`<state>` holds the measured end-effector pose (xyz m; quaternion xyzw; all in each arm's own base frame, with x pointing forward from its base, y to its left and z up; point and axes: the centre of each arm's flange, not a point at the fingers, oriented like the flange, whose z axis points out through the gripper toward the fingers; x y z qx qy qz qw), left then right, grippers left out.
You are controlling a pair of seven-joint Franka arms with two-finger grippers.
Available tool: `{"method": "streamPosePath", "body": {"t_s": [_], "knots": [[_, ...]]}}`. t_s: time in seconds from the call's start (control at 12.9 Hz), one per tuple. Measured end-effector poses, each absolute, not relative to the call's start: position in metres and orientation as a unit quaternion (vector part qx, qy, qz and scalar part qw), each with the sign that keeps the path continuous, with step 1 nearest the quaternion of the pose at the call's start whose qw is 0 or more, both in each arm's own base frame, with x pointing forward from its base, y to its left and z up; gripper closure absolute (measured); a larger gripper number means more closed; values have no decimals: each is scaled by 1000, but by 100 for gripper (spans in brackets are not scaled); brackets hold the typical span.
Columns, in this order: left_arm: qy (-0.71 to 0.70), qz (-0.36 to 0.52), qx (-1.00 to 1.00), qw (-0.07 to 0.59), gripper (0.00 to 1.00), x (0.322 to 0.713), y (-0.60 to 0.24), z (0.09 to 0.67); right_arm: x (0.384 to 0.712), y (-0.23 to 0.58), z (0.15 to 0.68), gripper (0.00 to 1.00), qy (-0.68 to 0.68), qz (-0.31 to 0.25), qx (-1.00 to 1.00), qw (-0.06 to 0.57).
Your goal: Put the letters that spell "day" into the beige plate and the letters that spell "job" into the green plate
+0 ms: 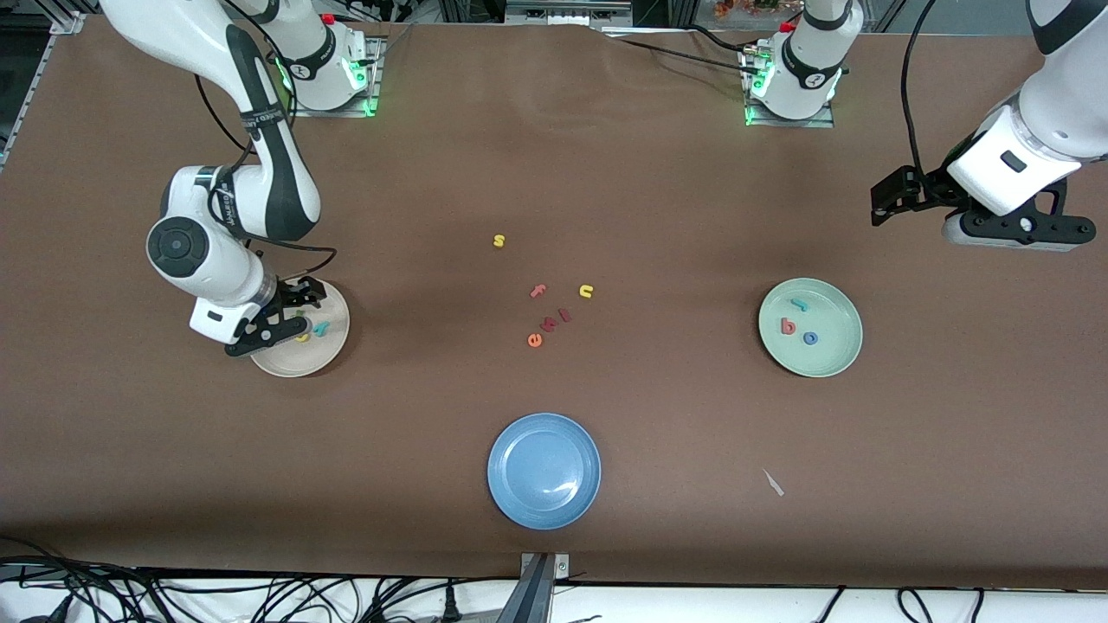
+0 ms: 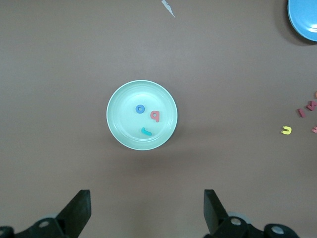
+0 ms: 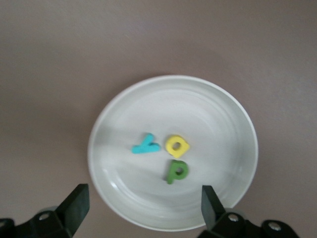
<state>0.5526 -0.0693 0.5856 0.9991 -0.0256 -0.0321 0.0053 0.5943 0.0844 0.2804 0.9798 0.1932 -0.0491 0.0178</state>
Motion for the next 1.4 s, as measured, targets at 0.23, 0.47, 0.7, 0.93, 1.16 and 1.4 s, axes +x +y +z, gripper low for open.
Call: {"method": "streamPosePath", "body": {"t_s": [0.23,0.47,0.7,0.93,1.16,1.4], "knots": [[-26,-32,999,5,0,553,-69,586,600,89,298,0,186,-66,980,3],[-26,-32,999,5,0,553,-69,585,605,96,316,0,161,-86,983,-1],[-26,-33,999,5,0,553,-69,585,606,105,332,0,133,-115,984,-2],[-25,-33,999,5,0,553,-69,585,602,110,328,0,100,-136,986,0],[-25,-33,999,5,0,553,-69,585,603,103,323,0,76,-151,985,-20],[-25,-33,999,5,0,553,-69,585,610,85,326,0,58,-148,986,-43]]}}
